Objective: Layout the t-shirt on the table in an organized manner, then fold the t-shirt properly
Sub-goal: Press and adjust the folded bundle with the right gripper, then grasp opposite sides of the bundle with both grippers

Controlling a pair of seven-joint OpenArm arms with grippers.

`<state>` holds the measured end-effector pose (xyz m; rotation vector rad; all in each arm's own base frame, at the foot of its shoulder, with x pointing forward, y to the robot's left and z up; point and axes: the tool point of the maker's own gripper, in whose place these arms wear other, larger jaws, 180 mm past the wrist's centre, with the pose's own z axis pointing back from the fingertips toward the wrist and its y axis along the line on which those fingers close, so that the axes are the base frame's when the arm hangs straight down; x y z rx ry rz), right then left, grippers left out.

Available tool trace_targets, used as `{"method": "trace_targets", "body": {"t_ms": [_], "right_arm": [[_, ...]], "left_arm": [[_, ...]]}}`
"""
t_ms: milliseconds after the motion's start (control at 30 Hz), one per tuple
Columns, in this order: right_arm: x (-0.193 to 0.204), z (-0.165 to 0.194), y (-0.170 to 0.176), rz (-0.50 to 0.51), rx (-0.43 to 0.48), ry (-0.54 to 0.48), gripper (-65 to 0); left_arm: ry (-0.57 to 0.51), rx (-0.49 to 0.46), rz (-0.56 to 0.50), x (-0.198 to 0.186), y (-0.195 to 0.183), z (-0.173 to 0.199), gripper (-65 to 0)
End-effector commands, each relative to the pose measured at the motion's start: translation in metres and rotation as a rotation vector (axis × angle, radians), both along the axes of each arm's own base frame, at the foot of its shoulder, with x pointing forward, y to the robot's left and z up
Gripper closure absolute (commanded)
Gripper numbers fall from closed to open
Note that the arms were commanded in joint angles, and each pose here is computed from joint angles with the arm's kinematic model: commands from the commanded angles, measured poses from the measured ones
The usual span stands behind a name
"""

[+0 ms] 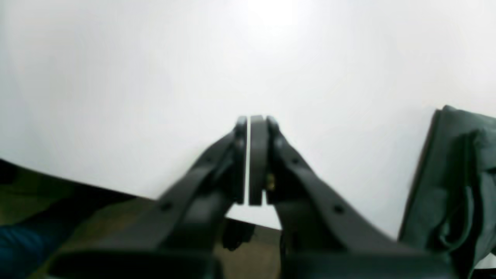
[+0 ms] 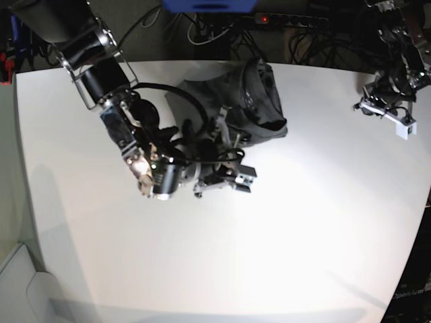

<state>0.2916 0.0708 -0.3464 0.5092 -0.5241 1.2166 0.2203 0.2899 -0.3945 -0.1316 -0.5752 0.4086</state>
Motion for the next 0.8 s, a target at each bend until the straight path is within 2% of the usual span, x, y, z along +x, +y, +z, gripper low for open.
{"method": "trace_targets", "body": {"t_ms": [0, 167, 300, 400, 567, 633, 767], "right_arm": [[0.008, 0.019, 0.011, 0.010, 0.060, -0.037, -31.6], [0.008, 0.034, 0.012, 0.026, 0.074, -0.086, -32.8], [0.012, 0.050, -0.011, -0.024, 0.077, -0.146, -32.6], [0.017, 0.060, -0.029, -0.073, 0.070, -0.181, -27.4], [0.020, 0.056, -0.056, -0.155, 0.048, -0.170, -9.8], [0.017, 0.051, -0.067, -0.185, 0.034, -0.155, -8.2], [0.011, 0.039, -0.083, -0.243, 0.032, -0.115, -9.4]], "left_arm": [[-0.032, 0.019, -0.004, 0.006, 0.005, 0.010, -1.5], [-0.041, 0.018, -0.005, 0.009, 0.004, 0.012, -1.5], [-0.069, 0.007, -0.014, 0.014, 0.000, 0.019, -1.5], [-0.135, -0.011, -0.037, 0.025, -0.009, 0.037, -1.5], [-0.236, -0.093, -0.090, 0.040, -0.035, 0.064, -1.7], [-0.239, -0.128, -0.119, 0.042, -0.048, 0.063, -1.8], [-0.220, -0.175, -0.207, 0.045, -0.082, 0.055, -3.6]]}}
